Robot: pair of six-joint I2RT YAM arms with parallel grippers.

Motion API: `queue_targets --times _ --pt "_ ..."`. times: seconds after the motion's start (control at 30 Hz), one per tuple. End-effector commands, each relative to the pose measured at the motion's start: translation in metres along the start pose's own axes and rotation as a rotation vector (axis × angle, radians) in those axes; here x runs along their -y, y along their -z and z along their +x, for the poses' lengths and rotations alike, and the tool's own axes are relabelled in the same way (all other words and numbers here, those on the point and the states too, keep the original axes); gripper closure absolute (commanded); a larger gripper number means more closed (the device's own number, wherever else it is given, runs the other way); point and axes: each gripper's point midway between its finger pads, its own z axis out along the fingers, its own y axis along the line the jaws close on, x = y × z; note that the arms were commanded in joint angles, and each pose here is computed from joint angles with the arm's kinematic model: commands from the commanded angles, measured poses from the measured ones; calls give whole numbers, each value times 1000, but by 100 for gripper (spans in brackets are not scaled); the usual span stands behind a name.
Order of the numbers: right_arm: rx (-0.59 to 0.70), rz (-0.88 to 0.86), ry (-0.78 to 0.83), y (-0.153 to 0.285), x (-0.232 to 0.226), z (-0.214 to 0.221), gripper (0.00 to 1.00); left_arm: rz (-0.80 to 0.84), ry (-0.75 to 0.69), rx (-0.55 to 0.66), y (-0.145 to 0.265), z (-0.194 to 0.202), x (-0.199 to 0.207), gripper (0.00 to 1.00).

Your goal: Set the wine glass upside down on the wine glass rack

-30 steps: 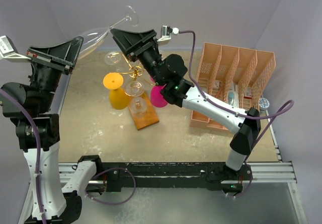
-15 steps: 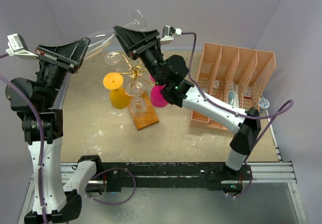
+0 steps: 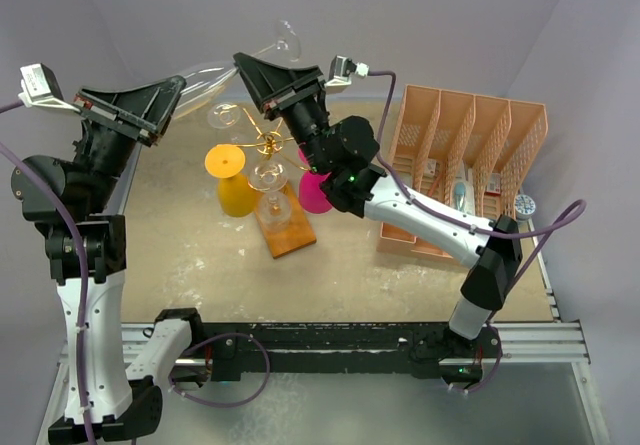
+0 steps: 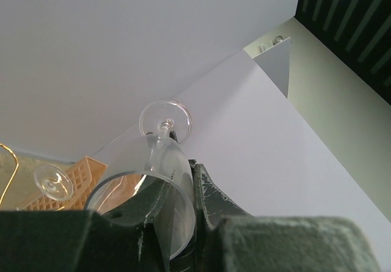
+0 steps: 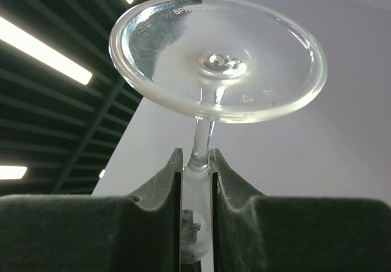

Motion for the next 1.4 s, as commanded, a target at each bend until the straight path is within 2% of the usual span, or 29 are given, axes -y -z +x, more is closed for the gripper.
queue_targets --times 0.0,0.1,0.27,0.4,0.47,0.53,0.57,0.7,0.77,0.87,1.0,1.1,1.23,1.37 --pt "114 -132 7 8 -57 -34 86 79 -16 -22 6 3 23 87" --pt "123 -153 20 8 -65 -37 67 66 -10 -24 7 5 19 87" --pt "99 -166 -2 4 -64 -30 67 68 -10 -22 8 5 19 87" --pt "73 -152 -16 0 -56 -23 76 62 -10 -26 9 6 18 87" --pt "80 -153 -11 0 -57 -24 84 53 -9 -28 10 7 16 87" --pt "86 -159 -1 0 -60 -26 99 43 -10 -25 11 8 13 85" --pt "91 -164 12 0 -61 -27 100 30 -18 -21 12 7 11 82" --pt "128 -199 65 2 -74 -36 100 -31 -92 3 17 4 7 71" --pt "156 -200 110 4 -78 -43 100 -62 -123 13 20 2 3 61" --pt "174 -181 195 10 -78 -50 100 -93 -160 11 25 2 1 53" --pt "260 -156 340 25 -83 -78 100 -141 -216 9 31 2 -4 51" --pt "270 -128 417 40 -71 -95 100 -133 -260 5 34 2 2 50" --pt "274 -133 544 53 -70 -116 100 -66 -272 -27 32 7 15 49" --pt "245 -155 760 60 -78 -122 100 45 -257 -63 27 12 36 49"
